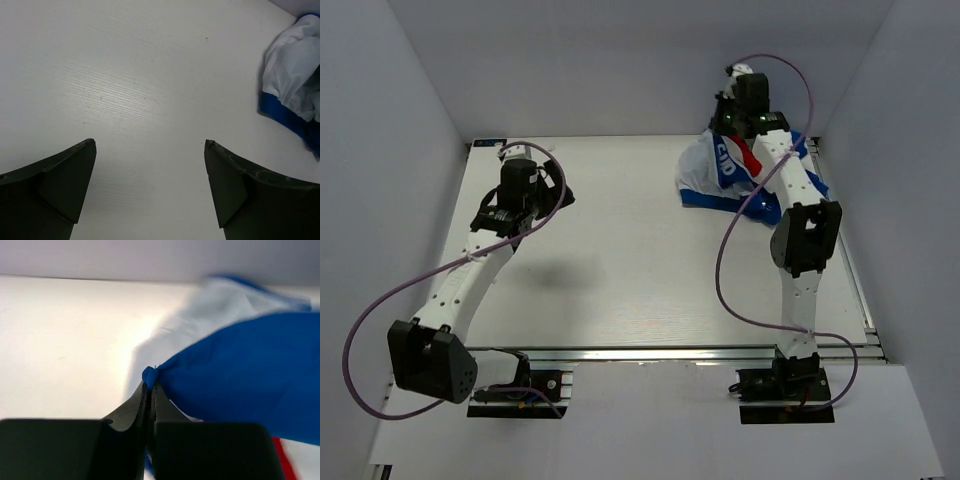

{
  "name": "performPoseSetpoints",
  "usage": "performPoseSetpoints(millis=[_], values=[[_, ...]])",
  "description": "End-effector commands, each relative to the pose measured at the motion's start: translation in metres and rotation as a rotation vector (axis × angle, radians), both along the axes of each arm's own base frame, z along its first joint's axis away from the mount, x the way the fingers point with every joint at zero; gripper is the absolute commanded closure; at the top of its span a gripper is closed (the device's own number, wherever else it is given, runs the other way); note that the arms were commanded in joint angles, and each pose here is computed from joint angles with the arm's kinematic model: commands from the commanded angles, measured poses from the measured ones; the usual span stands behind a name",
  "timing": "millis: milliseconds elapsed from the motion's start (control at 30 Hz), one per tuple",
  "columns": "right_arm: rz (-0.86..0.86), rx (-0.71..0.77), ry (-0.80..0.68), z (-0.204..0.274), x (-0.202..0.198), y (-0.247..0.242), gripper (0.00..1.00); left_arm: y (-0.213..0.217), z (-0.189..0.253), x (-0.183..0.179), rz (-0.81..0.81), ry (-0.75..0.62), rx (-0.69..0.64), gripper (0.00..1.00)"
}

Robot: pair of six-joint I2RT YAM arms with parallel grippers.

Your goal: Zip up the jacket

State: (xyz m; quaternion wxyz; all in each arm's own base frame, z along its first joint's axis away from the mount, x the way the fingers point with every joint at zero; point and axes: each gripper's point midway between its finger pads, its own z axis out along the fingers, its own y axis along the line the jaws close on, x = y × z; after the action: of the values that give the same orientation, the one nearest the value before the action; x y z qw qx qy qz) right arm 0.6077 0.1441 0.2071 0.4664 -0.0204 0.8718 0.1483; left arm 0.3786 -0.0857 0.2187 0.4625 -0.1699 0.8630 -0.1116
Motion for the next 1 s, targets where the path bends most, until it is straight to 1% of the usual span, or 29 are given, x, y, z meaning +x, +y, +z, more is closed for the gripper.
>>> performPoseSetpoints(millis=[0, 33, 67, 100, 133, 167, 200, 233, 267, 300, 333, 367, 400, 433, 467, 500, 533, 567, 600, 633, 667, 700, 733, 800, 833, 867, 933, 967], values=[[0.374, -0.083, -0.399, 0.173, -0.091, 0.119, 1.00, 0.002, 0.040, -0.016, -0.004, -0.096, -0.049, 0.02], [0.383, -0.105, -0.454, 0.200, -0.116, 0.125, 1.00, 0.003, 0.043, -0.021, 0.000, -0.101, -0.053, 0.02], [0.470, -0.111, -0.487, 0.212, -0.147, 0.153, 1.00, 0.005, 0.054, -0.027, 0.005, -0.129, -0.062, 0.02], [0.505, -0.088, -0.506, 0.225, -0.165, 0.162, 1.00, 0.008, 0.054, -0.034, 0.010, -0.126, -0.060, 0.02], [0.541, -0.049, -0.562, 0.256, -0.195, 0.162, 1.00, 0.010, 0.057, -0.038, 0.019, -0.132, -0.061, 0.02], [0.649, 0.005, -0.560, 0.260, -0.226, 0.180, 1.00, 0.015, 0.066, -0.048, 0.034, -0.150, -0.064, 0.02], [0.684, 0.038, -0.585, 0.271, -0.243, 0.182, 1.00, 0.017, 0.070, -0.053, 0.041, -0.160, -0.067, 0.02], [0.741, 0.084, -0.660, 0.303, -0.279, 0.174, 1.00, 0.019, 0.074, -0.058, 0.048, -0.170, -0.067, 0.02], [0.771, 0.095, -0.637, 0.289, -0.291, 0.175, 1.00, 0.023, 0.078, -0.064, 0.062, -0.178, -0.065, 0.02], [0.769, 0.126, -0.644, 0.292, -0.301, 0.171, 1.00, 0.026, 0.088, -0.071, 0.071, -0.209, -0.075, 0.02], [0.756, 0.151, -0.733, 0.319, -0.324, 0.154, 1.00, 0.028, 0.092, -0.076, 0.076, -0.223, -0.080, 0.02], [0.698, 0.123, -0.683, 0.293, -0.317, 0.146, 1.00, 0.029, 0.095, -0.080, 0.080, -0.232, -0.083, 0.02], [0.644, 0.128, -0.650, 0.284, -0.317, 0.136, 1.00, 0.032, 0.104, -0.086, 0.086, -0.260, -0.090, 0.02], [0.511, 0.098, -0.646, 0.282, -0.318, 0.107, 1.00, 0.033, 0.105, -0.089, 0.088, -0.264, -0.093, 0.02], [0.438, 0.073, -0.604, 0.264, -0.316, 0.092, 1.00, 0.034, 0.104, -0.092, 0.091, -0.259, -0.092, 0.02], [0.349, 0.055, -0.506, 0.219, -0.318, 0.075, 1.00, 0.035, 0.105, -0.095, 0.092, -0.262, -0.092, 0.02], [0.196, -0.005, -0.432, 0.187, -0.308, 0.048, 1.00, 0.035, 0.105, -0.096, 0.092, -0.257, -0.091, 0.02], [0.129, -0.034, -0.365, 0.158, -0.308, 0.034, 1.00, 0.035, 0.101, -0.097, 0.090, -0.244, -0.087, 0.02], [0.082, -0.082, -0.267, 0.112, -0.313, 0.020, 1.00, 0.033, 0.099, -0.097, 0.080, -0.235, -0.088, 0.02], [-0.004, -0.112, -0.165, 0.079, -0.317, 0.002, 1.00, 0.031, 0.094, -0.095, 0.065, -0.219, -0.081, 0.02], [-0.029, -0.131, -0.106, 0.058, -0.321, -0.006, 1.00, 0.028, 0.088, -0.095, 0.051, -0.196, -0.079, 0.02], [-0.047, -0.171, -0.021, 0.022, -0.327, -0.014, 1.00, 0.024, 0.083, -0.095, 0.029, -0.182, -0.080, 0.02], [-0.088, -0.177, 0.031, 0.005, -0.330, -0.023, 1.00, 0.016, 0.075, -0.093, -0.020, -0.152, -0.085, 0.02], [-0.108, -0.234, 0.140, -0.030, -0.338, -0.033, 1.00, 0.008, 0.052, -0.095, -0.057, -0.085, -0.096, 0.02], [-0.113, -0.259, 0.182, -0.045, -0.342, -0.038, 1.00, -0.002, 0.044, -0.099, -0.114, -0.058, -0.113, 0.02], [-0.109, -0.278, 0.213, -0.054, -0.345, -0.039, 1.00, -0.010, 0.026, -0.102, -0.162, -0.016, -0.119, 0.02], [-0.098, -0.311, 0.256, -0.068, -0.347, -0.040, 0.92, -0.023, 0.008, -0.110, -0.267, 0.023, -0.123, 0.02], [-0.103, -0.316, 0.270, -0.073, -0.348, -0.041, 0.89, -0.038, 0.001, -0.119, -0.363, 0.049, -0.162, 0.02]])
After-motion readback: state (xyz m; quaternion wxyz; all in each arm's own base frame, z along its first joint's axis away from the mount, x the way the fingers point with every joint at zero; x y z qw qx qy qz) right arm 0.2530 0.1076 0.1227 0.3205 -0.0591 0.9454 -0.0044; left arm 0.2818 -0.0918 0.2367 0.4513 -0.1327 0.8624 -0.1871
